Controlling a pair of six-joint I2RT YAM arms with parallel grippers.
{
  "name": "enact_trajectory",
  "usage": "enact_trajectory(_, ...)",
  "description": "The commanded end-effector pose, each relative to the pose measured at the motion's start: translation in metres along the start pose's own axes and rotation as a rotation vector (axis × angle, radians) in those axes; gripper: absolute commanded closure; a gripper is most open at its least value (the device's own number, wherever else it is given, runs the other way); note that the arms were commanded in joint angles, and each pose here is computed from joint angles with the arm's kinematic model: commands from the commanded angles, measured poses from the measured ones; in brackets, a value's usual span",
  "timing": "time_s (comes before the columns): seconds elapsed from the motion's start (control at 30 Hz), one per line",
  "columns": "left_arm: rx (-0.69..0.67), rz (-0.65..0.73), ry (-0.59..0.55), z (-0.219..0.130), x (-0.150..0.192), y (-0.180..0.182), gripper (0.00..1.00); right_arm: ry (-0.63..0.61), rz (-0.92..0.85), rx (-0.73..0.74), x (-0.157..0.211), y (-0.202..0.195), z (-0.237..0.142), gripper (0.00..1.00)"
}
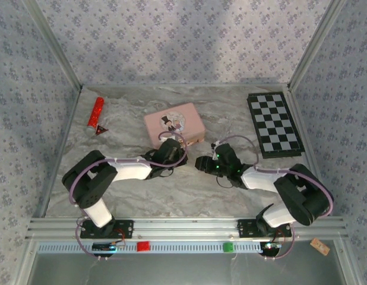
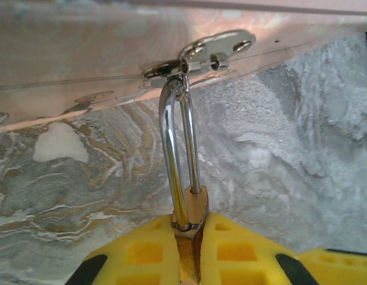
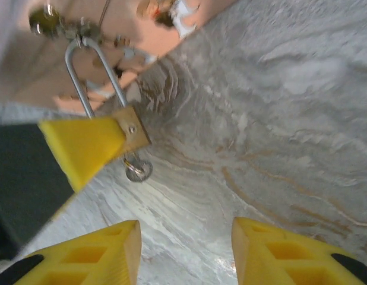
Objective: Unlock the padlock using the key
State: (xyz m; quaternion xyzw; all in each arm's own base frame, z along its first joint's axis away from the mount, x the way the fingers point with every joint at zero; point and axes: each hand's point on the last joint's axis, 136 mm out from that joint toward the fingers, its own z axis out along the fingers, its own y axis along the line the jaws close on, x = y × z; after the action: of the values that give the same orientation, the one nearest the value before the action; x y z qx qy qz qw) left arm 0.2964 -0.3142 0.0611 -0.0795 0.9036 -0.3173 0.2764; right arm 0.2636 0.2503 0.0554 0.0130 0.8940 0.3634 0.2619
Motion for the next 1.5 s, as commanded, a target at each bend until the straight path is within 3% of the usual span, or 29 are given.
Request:
enact_trajectory(0.0, 0.109, -0.077, -0.018, -0.005, -0.017, -0.028, 1.0, -0.082, -0.153, -0.072, -0.013, 0.02, 0.002, 0.6)
enact_trajectory(0.23, 0.103, -0.157, -0.015, -0.019, -0.022, -0.026, 1.0, -0.123, -0.596, -0.022, -0.003, 0.045, -0.004, 0.6)
enact_trajectory(0.37, 0.11, -0.175, -0.02, -0.025, -0.025, -0.028, 1.0, -0.199, -0.536, -0.012, -0.019, 0.027, -0.013, 0.59)
enact_trajectory(0.43, 0.118, -0.181, -0.022, -0.028, -0.026, -0.03, 1.0, -0.179, -0.459, -0.034, -0.027, 0.02, -0.011, 0.59)
enact_trajectory(0.57, 0.13, -0.199, -0.01, -0.029, -0.024, -0.032, 1.0, -0.163, -0.312, -0.332, -0.037, 0.045, -0.016, 0.59)
enact_trajectory(0.6, 0.135, -0.205, -0.007, -0.029, -0.024, -0.032, 1.0, -0.158, -0.318, -0.349, -0.036, 0.048, -0.014, 0.59)
enact_trajectory(0.7, 0.152, -0.222, 0.005, -0.03, -0.024, -0.036, 1.0, -0.129, -0.389, -0.251, -0.024, 0.04, -0.002, 0.63)
enact_trajectory(0.93, 0.166, -0.229, 0.007, -0.04, -0.029, -0.042, 1.0, -0.078, -0.518, -0.178, -0.011, 0.03, 0.002, 0.63)
enact_trajectory(1.23, 0.17, -0.252, 0.01, -0.045, -0.032, -0.046, 1.0, -0.076, -0.467, -0.291, -0.004, 0.059, 0.008, 0.62)
enact_trajectory(1.47, 0.164, -0.256, 0.025, -0.046, -0.031, -0.048, 1.0, -0.092, -0.617, -0.147, 0.0, 0.054, 0.014, 0.66)
